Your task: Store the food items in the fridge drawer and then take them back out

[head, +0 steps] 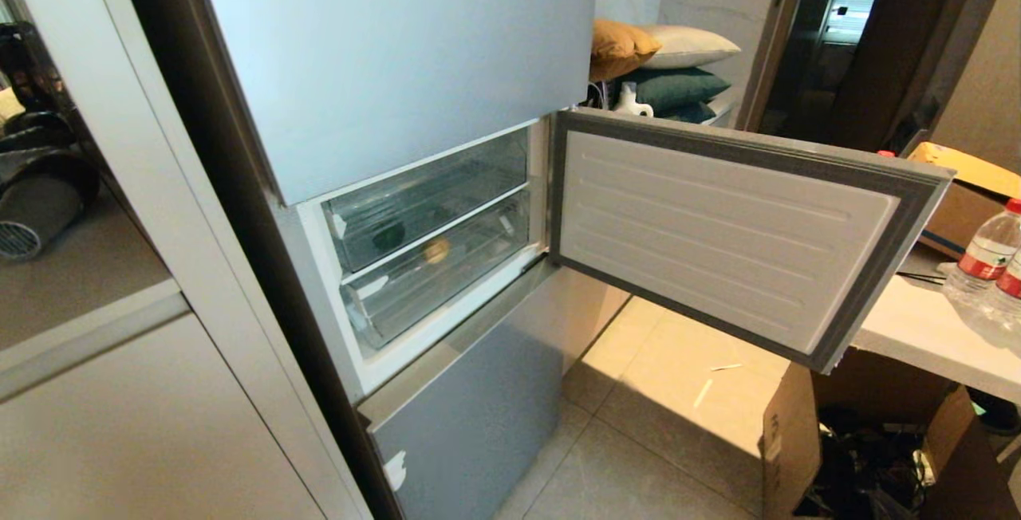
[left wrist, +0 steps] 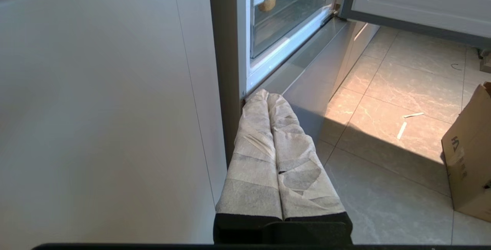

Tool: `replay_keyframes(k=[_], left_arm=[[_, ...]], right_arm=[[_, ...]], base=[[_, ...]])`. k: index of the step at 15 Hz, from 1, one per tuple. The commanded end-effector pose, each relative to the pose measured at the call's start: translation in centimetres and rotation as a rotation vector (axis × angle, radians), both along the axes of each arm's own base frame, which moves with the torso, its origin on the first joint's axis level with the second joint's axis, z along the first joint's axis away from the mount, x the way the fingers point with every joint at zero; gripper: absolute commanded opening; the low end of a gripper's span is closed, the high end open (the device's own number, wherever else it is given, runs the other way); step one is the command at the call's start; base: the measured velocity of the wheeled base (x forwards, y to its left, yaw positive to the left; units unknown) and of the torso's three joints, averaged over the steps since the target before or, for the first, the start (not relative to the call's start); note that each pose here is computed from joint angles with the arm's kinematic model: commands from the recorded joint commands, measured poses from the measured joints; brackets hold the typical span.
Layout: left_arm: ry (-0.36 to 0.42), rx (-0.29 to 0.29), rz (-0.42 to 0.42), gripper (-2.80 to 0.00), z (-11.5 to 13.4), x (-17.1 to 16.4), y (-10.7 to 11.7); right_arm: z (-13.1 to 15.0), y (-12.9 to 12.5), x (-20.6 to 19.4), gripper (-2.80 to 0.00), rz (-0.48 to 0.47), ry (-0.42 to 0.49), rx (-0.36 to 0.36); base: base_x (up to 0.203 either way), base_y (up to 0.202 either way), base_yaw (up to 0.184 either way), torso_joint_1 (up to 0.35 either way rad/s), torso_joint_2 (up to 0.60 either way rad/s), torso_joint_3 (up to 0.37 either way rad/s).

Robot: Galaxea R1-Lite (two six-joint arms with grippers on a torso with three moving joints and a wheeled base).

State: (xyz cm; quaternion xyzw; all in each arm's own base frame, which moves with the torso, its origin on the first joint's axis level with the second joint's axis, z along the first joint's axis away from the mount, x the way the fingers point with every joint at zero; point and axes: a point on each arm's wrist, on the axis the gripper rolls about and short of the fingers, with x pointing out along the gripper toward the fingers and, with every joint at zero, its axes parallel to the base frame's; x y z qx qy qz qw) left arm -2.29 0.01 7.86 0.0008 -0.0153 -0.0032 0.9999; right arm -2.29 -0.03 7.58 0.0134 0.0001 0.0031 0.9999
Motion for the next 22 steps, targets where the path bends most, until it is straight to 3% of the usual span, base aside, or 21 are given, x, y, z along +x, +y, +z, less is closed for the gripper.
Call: replay_keyframes(k=[1,13,22], left_arm=[[0.012,0.0,0.0,-2.8,-0.31,0.09,0.0],[0.012,0.0,0.0,-2.8,-0.31,0.09,0.0],[0.012,0.0,0.0,-2.8,-0.31,0.09,0.0]], right_arm=[[0.05,0.0,0.0,-2.8,0.0,0.0,0.0],[0.03,0.0,0.01,-2.8,0.0,0.001,0.004],[0.0,0.0,0.01,-2.8,0.0,0.001,0.005]], base=[[0.0,0.0,0.0,-0.137,0.31,0.168],[0.0,0.0,0.0,-0.149,0.35,0.193],[0.0,0.0,0.0,-0.215,0.53,0.315]])
